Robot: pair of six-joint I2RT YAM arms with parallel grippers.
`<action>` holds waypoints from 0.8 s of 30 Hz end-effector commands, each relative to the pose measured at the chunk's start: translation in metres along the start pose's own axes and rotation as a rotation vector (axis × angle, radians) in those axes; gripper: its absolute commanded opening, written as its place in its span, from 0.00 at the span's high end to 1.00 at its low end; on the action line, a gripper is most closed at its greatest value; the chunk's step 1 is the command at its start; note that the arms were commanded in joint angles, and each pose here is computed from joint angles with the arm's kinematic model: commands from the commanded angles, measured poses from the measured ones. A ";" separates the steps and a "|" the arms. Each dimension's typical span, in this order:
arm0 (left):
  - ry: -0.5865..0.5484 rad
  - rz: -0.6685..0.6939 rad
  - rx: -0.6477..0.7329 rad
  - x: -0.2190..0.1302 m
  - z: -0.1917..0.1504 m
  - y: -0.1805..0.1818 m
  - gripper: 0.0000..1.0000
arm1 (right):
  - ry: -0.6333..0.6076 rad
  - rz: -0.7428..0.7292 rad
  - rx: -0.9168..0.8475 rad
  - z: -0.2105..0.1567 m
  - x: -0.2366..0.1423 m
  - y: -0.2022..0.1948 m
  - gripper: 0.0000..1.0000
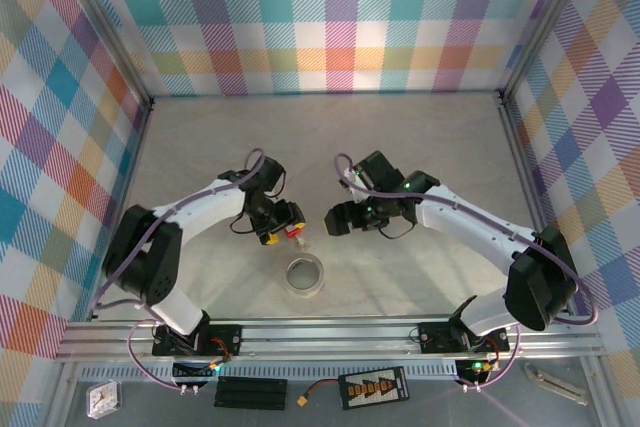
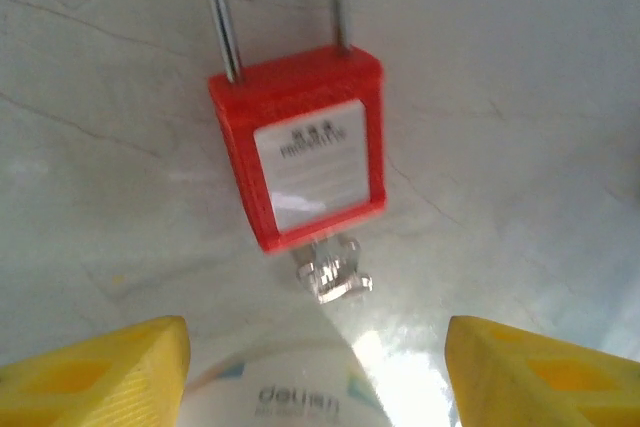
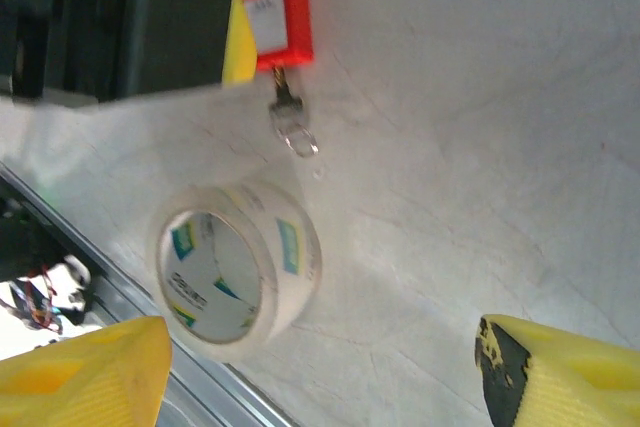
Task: Unlock with the key
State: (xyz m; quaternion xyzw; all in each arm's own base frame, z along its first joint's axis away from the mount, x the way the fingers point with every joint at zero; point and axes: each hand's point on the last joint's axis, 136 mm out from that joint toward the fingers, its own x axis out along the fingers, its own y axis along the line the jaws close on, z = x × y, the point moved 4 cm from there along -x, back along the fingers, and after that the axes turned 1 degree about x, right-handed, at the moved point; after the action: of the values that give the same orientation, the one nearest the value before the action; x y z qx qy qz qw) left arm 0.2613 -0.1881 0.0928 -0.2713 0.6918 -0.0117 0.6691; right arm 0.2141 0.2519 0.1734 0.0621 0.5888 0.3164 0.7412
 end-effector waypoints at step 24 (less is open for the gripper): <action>-0.012 0.162 -0.204 0.058 0.024 -0.013 0.55 | 0.055 0.028 0.002 -0.022 0.062 -0.021 0.26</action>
State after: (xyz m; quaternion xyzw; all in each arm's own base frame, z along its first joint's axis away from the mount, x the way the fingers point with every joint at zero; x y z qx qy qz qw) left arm 0.2996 -0.1983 0.0603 -0.2687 0.6806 0.1202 0.6710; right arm 0.2102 0.2580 0.1210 0.0655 0.5976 0.3228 0.7311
